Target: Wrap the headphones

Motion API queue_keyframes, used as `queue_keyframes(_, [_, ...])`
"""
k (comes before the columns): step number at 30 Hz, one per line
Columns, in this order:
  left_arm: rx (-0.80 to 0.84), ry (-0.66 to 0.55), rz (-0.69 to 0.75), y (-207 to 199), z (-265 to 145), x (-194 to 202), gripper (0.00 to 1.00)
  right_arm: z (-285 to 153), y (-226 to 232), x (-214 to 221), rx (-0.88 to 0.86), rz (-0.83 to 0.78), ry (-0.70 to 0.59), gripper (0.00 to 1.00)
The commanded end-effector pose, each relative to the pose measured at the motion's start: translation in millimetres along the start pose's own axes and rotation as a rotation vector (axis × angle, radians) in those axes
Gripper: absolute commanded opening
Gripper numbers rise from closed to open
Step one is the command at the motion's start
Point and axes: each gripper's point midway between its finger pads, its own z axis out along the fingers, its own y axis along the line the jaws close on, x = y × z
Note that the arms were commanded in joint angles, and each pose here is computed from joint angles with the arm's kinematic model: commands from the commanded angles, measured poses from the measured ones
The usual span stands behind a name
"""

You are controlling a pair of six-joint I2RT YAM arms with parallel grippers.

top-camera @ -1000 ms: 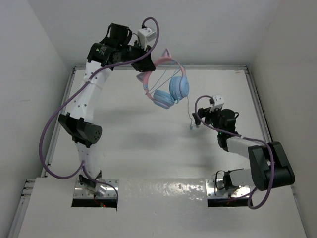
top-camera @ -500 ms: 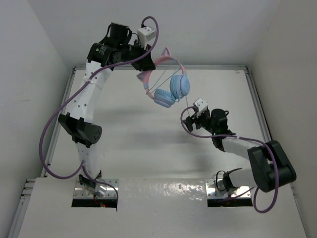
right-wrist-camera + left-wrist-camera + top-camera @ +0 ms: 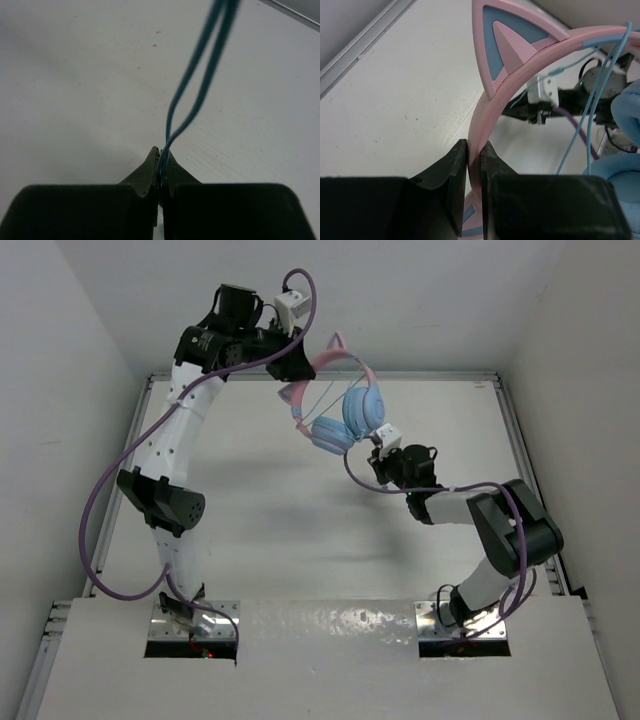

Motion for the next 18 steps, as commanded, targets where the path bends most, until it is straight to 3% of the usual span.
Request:
queue_keyframes(1, [0.061,-0.167,-0.011,-11.1,-29.0,-43.3,0.00,4.3,29.8,-19.9,-0.039,-0.047,-0.022,0.00])
queue_keyframes(8, [0.174,-0.271,-0.190,-0.8,-30.8,-61.4,0.00,23.0,131.3,-47.1,-0.152,-0.126,-0.076,0.00])
queue_keyframes(11, [0.099,-0.288,-0.258,16.3,-29.9,-63.0,0.00,23.7,171.3,-53.2,-0.217,-0.182,-0.083,0.00])
queue_keyframes(18, [-0.260,-0.296,-0.398,91.2,-34.7,-44.8,0.00,10.4,238.4,-71.7,-0.395,-0.236,-0.090,0.00])
